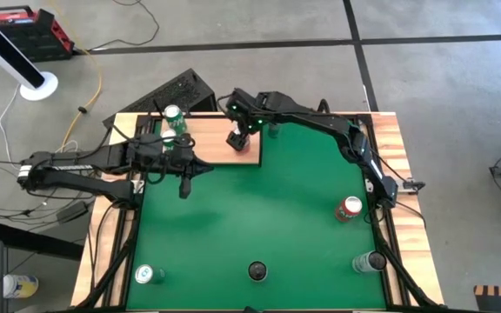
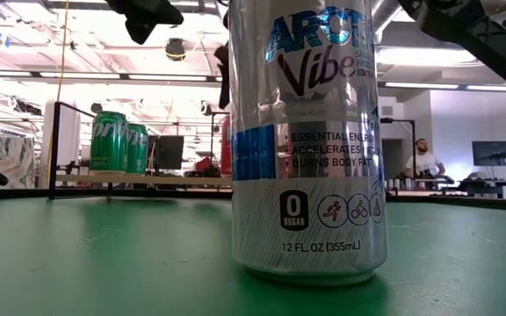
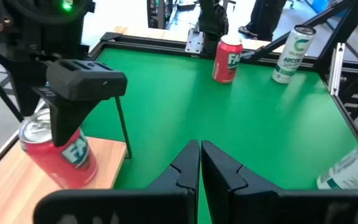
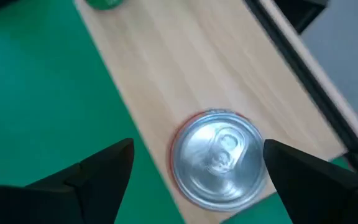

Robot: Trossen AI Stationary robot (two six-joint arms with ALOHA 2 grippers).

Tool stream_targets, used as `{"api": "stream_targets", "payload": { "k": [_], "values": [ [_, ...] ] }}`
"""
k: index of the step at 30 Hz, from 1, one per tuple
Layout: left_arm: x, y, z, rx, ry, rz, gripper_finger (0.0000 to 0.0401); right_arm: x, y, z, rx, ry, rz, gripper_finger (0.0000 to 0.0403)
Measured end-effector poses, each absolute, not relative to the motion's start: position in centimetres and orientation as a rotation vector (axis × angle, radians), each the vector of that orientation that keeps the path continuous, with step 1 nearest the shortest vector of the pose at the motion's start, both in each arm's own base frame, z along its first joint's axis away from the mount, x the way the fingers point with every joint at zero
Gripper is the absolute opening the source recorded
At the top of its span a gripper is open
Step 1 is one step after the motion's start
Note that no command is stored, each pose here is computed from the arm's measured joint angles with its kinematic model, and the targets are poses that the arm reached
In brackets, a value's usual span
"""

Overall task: Place canned beverage on shelf
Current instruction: Put the top orange soda can on the shelf

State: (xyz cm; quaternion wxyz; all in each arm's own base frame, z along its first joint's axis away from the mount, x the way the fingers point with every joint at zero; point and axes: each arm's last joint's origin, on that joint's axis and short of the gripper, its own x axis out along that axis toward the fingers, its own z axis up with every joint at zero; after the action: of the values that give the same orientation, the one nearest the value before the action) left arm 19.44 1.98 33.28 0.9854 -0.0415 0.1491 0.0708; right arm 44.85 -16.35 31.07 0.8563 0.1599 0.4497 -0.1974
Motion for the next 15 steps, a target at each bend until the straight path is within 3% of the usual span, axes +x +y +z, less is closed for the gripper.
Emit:
{"api": "stream_targets", "payload": {
  "k": [6, 15],
  "values": [
    [19.4, 2.0, 33.3, -0.1, 0.3, 0.142, 0.0, 45.4, -16.1, 31.8, 0.326, 0.861, -0.399, 0.0383],
    [21.4, 2.9, 31.8, -0.063, 0.367, 0.285, 0.0, 40.4, -14.4, 39.6, 0.263, 0.761, -0.448, 0.0384]
  ]
}}
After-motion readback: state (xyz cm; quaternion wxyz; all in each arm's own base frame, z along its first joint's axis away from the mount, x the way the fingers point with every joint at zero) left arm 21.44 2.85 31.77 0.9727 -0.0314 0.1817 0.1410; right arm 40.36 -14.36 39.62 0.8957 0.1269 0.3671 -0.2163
